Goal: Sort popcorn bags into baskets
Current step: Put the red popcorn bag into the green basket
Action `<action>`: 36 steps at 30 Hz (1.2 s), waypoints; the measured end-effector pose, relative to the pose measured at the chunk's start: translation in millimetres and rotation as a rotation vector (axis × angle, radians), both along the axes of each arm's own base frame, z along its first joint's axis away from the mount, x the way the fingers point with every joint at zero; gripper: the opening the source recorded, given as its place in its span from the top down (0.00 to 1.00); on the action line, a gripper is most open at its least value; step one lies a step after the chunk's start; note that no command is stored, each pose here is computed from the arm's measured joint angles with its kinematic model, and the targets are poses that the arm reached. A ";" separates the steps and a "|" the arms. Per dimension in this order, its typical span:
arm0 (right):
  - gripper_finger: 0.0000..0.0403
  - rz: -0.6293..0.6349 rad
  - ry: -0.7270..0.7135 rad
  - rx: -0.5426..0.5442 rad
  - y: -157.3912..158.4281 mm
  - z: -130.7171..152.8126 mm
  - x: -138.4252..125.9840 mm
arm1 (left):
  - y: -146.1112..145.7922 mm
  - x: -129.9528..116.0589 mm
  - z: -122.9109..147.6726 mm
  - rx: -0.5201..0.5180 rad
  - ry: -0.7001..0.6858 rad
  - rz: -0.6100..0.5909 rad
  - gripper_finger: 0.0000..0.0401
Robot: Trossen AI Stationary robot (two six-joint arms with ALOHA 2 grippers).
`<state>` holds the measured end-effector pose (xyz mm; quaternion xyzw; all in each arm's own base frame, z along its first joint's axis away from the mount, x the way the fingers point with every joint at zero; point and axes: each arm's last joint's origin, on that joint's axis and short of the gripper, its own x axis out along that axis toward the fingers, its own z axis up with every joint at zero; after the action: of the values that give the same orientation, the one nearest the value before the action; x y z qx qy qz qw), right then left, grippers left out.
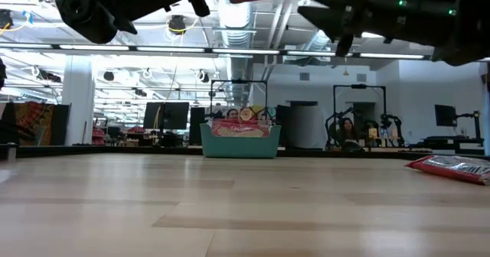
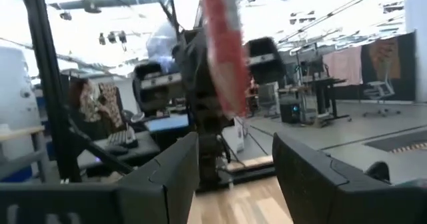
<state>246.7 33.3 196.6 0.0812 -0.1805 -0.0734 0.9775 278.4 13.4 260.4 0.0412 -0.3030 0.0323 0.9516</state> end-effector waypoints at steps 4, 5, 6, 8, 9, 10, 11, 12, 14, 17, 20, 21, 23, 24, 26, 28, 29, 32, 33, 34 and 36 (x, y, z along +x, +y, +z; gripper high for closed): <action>0.45 -0.001 -0.010 -0.034 5.9 3.6 15.2 | -0.9 -0.1 0.1 -0.007 -0.002 0.001 1.00; 0.45 -0.007 -0.011 -0.048 6.4 4.6 19.6 | -1.1 0.0 0.1 -0.007 -0.001 0.000 1.00; 0.45 -0.014 -0.017 -0.064 6.8 6.6 23.8 | -1.2 0.1 -0.1 -0.008 0.001 -0.002 1.00; 0.45 -0.034 -0.031 -0.093 6.5 11.4 30.0 | -1.3 0.0 0.1 -0.019 0.003 -0.009 1.00; 0.46 -0.043 -0.041 -0.104 6.0 14.7 32.4 | -1.3 0.7 -0.8 -0.023 0.015 -0.012 1.00; 0.46 -0.051 -0.053 -0.107 5.0 18.0 34.6 | -1.2 1.3 -1.7 -0.027 0.026 -0.015 1.00; 0.47 -0.057 -0.061 -0.110 3.6 20.7 36.5 | -1.4 1.8 -2.4 -0.027 0.035 -0.021 1.00; 0.47 -0.054 -0.067 -0.119 2.5 23.0 38.4 | -1.5 2.3 -3.2 -0.025 0.045 -0.025 1.00; 0.50 -0.054 -0.075 -0.131 0.2 26.0 40.9 | -1.8 3.0 -4.0 -0.019 0.056 -0.034 1.00; 0.56 -0.067 -0.072 -0.126 -3.4 26.6 42.3 | -2.3 4.0 -5.6 -0.017 0.075 -0.040 1.00; 0.60 -0.091 -0.046 -0.080 -8.2 21.0 40.5 | -2.1 4.0 -5.6 -0.012 0.074 -0.034 1.00; 0.60 -0.099 -0.033 -0.070 -9.6 18.3 39.4 | -2.1 3.7 -5.1 -0.007 0.067 -0.031 1.00; 0.60 -0.104 -0.013 -0.055 -11.1 13.6 37.2 | -2.0 4.0 -5.8 0.001 0.069 -0.023 1.00; 0.59 -0.105 -0.004 -0.052 -10.8 11.4 35.7 | -2.0 4.0 -5.9 0.005 0.069 -0.019 1.00; 0.56 -0.108 0.015 -0.044 -9.8 6.6 32.3 | -1.8 3.5 -5.1 0.018 0.063 -0.009 1.00; 0.51 -0.118 0.034 -0.020 -8.7 1.8 29.2 | -1.7 2.8 -4.0 0.021 0.057 -0.006 1.00; 0.49 -0.128 0.043 -0.012 -8.9 -0.1 28.0 | -1.8 2.4 -3.4 0.022 0.052 -0.006 1.00; 0.43 -0.164 0.060 0.002 -9.4 -2.9 26.4 | -1.8 1.9 -2.6 0.025 0.043 -0.005 1.00; 0.41 -0.170 0.061 0.001 -9.1 -2.8 26.3 | -1.8 1.9 -2.6 0.025 0.042 -0.005 1.00; 0.40 -0.181 0.056 -0.002 -9.2 -2.2 26.0 | -1.8 1.9 -2.5 0.023 0.042 -0.006 1.00; 0.38 -0.197 0.040 -0.024 -10.9 0.1 25.3 | -1.8 2.0 -2.7 0.021 0.044 -0.007 1.00</action>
<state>272.0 22.5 196.7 0.0498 -0.1690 -0.1684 0.9699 280.5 11.5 257.7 0.0507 -0.2824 0.0247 0.9576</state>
